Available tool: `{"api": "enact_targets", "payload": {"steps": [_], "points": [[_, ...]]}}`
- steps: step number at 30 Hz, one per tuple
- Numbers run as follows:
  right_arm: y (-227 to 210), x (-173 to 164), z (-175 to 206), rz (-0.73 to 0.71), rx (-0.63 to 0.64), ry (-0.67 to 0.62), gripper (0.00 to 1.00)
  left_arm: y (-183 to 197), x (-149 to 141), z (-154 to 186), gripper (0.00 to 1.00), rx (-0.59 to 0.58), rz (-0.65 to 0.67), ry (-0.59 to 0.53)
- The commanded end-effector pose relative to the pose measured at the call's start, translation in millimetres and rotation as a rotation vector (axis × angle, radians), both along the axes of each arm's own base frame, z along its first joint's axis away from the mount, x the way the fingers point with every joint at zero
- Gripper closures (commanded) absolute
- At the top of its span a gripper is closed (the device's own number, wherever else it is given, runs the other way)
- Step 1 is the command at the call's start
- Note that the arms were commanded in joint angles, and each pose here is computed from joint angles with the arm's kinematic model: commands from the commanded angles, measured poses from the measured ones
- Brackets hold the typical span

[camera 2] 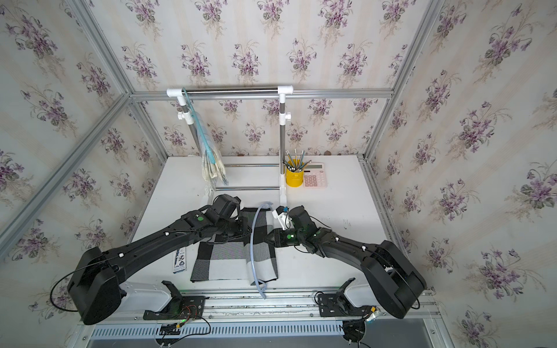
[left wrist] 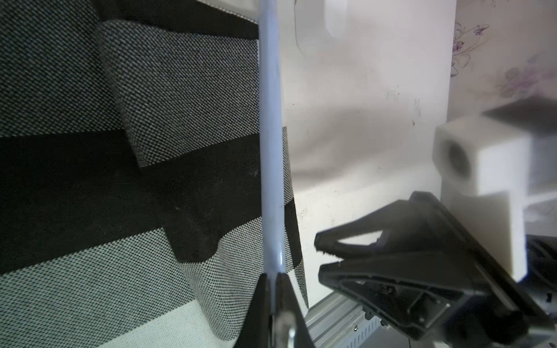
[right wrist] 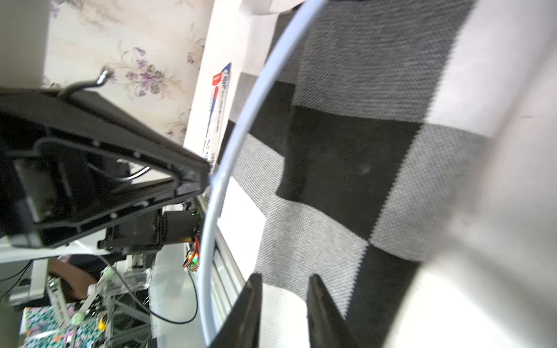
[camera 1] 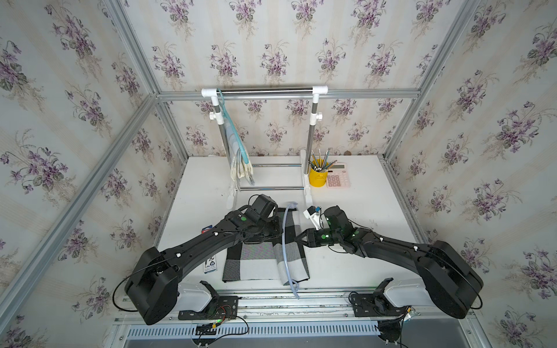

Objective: Hang the scarf on the hanger

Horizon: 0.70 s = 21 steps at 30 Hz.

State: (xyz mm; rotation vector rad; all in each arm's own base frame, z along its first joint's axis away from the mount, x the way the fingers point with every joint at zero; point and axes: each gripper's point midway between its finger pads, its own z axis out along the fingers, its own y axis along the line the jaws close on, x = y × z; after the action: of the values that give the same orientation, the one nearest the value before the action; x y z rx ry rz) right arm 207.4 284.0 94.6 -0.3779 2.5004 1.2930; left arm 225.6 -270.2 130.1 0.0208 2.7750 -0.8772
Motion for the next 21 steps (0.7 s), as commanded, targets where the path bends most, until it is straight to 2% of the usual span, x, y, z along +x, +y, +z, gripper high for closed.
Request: {"api": "enact_targets", "payload": {"steps": [1,5,7,14,16,21], "points": [[-22.7,9.3,-0.8,-0.064,-0.006,-0.006,0.50,-11.6,-13.3,7.2,0.79,-0.018,-0.073,0.031],[-34.8,26.1,34.6,-0.103,0.131,-0.022,0.38,-36.8,-23.5,25.9,0.66,-0.097,-0.161,0.034],[-38.8,34.2,49.4,-0.121,0.179,-0.007,0.36,-49.4,-27.4,37.0,0.59,-0.136,-0.203,0.026],[-40.3,42.5,96.8,-0.149,0.371,0.037,0.29,-82.1,-32.9,55.3,0.46,-0.180,-0.303,0.015],[-40.9,44.6,104.3,-0.157,0.389,0.039,0.19,-88.5,-34.3,61.6,0.45,-0.202,-0.328,0.010],[-40.5,45.8,105.1,-0.159,0.382,0.052,0.16,-101.3,-40.2,76.7,0.40,-0.268,-0.388,-0.007]]}}
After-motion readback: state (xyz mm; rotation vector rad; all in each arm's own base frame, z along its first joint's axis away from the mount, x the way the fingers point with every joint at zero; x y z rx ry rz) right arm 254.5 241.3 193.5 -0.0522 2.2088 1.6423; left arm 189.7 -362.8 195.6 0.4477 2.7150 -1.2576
